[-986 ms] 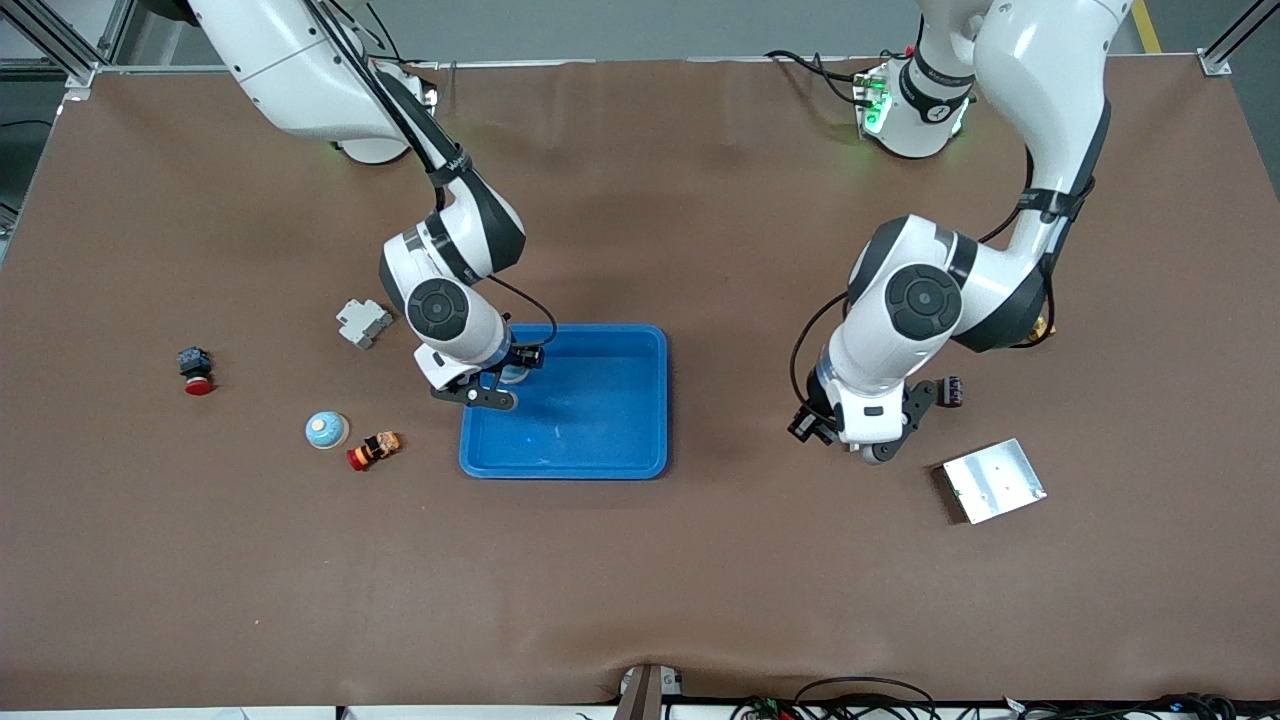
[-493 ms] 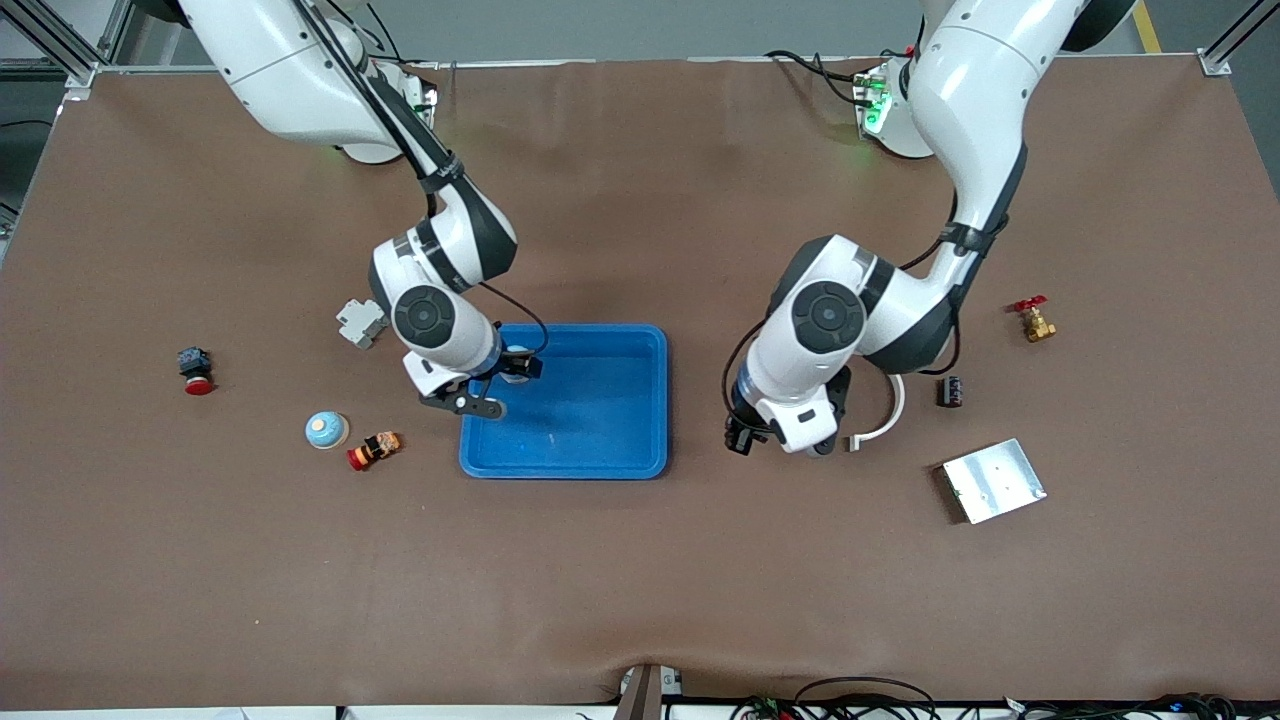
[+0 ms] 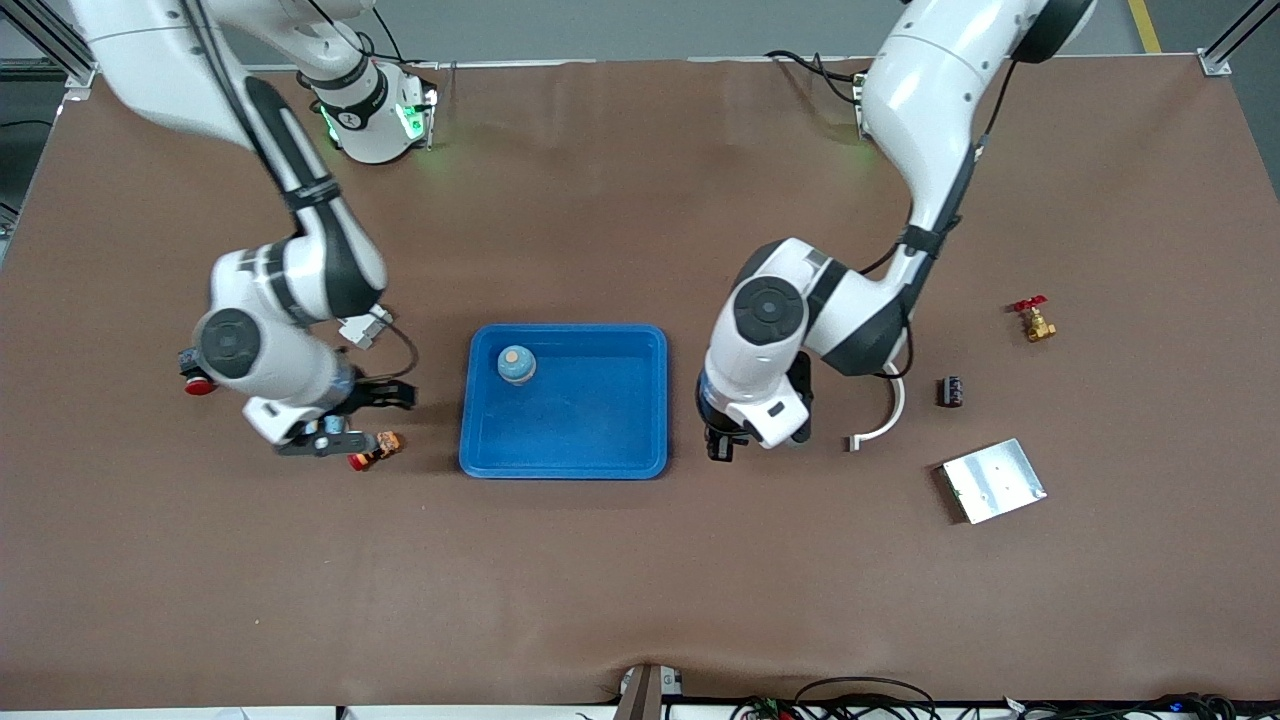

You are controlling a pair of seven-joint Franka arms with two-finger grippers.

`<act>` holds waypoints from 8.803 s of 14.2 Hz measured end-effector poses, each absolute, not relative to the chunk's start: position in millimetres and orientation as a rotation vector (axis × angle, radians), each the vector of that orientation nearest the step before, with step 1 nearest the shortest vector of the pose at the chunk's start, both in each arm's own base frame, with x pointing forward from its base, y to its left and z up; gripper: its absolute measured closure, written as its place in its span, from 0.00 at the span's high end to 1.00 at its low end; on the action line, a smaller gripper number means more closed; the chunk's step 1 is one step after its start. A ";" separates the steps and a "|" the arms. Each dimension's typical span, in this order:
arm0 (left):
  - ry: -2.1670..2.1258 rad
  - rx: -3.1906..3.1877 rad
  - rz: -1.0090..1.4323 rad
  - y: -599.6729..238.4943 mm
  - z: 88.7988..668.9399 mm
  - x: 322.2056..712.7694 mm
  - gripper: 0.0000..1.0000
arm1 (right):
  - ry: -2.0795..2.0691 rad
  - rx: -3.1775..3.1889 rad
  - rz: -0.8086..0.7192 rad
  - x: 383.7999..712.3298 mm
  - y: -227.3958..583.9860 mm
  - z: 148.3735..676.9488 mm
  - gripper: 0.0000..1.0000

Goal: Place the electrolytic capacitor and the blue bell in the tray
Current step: 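Release the bell in the tray while the left gripper carries the capacitor over, then lower the capacitor into the tray while the right gripper grasps the second bell, then open the left gripper on the capacitor while the right gripper carries the bell, then release the second bell in the tray while the left gripper withdraws, then return the right arm to rest while the left gripper reaches the second capacitor, then grasp the second brown capacitor with the left gripper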

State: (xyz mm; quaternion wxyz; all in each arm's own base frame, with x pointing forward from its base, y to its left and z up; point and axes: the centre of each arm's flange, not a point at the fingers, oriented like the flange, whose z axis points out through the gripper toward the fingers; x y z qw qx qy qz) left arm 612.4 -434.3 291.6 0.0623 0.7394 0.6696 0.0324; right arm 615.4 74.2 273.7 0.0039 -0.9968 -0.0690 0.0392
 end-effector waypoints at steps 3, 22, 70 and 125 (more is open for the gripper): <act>2.058 2.218 0.128 -468.1 265.9 599.9 0.34 | -0.431 -3.124 0.108 620.7 14.8 271.4 1.00; 2.048 2.053 0.199 -572.3 213.6 563.4 0.34 | -0.634 -3.106 0.098 616.9 -3.0 178.9 1.00; 0.899 2.962 0.097 -427.0 346.7 540.9 1.00 | 0.250 -3.084 0.254 613.2 289.3 214.6 0.67; -0.101 3.190 0.060 -23.1 170.6 541.1 0.82 | 0.083 -3.170 0.097 570.1 -35.0 624.3 1.00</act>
